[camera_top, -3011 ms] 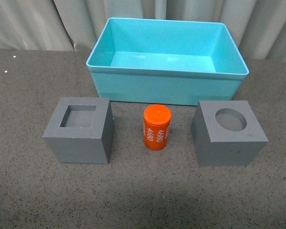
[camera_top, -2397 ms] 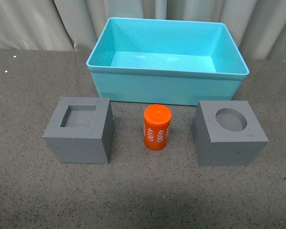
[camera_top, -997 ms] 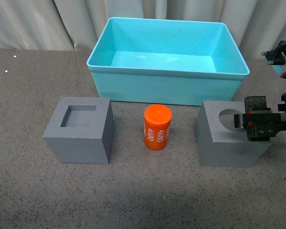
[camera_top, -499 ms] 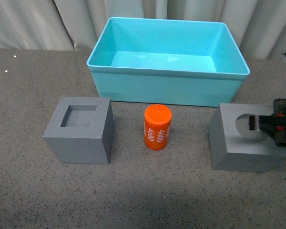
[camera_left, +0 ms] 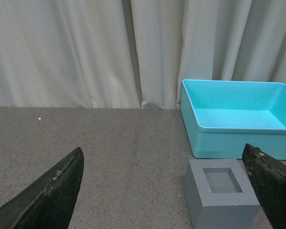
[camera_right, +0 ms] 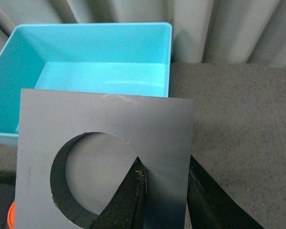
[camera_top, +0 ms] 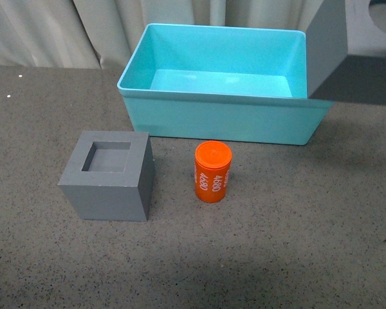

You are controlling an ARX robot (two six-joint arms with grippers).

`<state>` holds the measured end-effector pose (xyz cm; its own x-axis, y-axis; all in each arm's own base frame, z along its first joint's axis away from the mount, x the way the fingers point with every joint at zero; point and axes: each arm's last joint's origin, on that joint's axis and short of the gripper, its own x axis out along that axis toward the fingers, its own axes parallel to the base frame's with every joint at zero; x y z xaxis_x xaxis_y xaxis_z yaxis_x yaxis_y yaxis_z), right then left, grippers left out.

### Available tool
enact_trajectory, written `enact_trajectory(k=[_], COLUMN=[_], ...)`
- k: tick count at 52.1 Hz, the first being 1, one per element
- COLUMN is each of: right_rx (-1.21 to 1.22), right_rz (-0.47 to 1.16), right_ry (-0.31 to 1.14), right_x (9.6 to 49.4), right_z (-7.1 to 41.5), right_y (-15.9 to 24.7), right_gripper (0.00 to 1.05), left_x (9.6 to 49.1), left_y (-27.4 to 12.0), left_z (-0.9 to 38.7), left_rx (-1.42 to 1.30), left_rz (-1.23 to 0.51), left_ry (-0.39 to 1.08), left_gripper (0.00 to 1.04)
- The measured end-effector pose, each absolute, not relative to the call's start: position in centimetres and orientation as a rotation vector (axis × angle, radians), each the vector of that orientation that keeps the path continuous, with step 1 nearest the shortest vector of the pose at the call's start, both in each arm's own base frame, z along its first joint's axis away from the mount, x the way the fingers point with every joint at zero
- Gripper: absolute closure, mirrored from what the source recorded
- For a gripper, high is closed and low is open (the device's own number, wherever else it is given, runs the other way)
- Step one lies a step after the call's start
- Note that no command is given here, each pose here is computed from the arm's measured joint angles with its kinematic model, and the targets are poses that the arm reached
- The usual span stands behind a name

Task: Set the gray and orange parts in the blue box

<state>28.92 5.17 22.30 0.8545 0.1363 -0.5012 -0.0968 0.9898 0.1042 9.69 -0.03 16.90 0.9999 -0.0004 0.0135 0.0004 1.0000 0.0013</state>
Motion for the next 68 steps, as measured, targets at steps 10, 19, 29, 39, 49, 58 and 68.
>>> enact_trajectory(k=[10, 19, 29, 39, 49, 58, 68], right_rx=[0.076, 0.067, 0.056, 0.049, 0.043, 0.045, 0.085], right_rz=[0.14, 0.154, 0.164, 0.156, 0.139, 0.131, 0.135], right_ry=[0.542, 0.582, 0.696, 0.8, 0.85, 0.858, 0.779], right_x=[33.1, 37.9, 41.5, 43.1, 44.3, 44.7, 44.3], right_z=[22.2, 20.6, 17.0, 14.0, 12.6, 12.2, 13.4], right_y=[6.0, 7.6, 9.2, 9.9, 10.1, 10.1, 9.6], right_gripper=[0.87, 0.87, 0.87, 0.87, 0.87, 0.79, 0.41], left_x=[9.7, 9.7, 9.7, 9.7, 9.7, 9.7, 9.7], left_y=[0.0, 0.0, 0.0, 0.0, 0.0, 0.0, 0.0], left_z=[16.9, 16.9, 16.9, 16.9, 16.9, 16.9, 16.9], left_rx=[0.001, 0.001, 0.001, 0.001, 0.001, 0.001, 0.001], left_rz=[0.0, 0.0, 0.0, 0.0, 0.0, 0.0, 0.0], left_ry=[-0.014, -0.014, -0.014, -0.014, -0.014, -0.014, -0.014], left_gripper=[0.07, 0.07, 0.07, 0.07, 0.07, 0.07, 0.07])
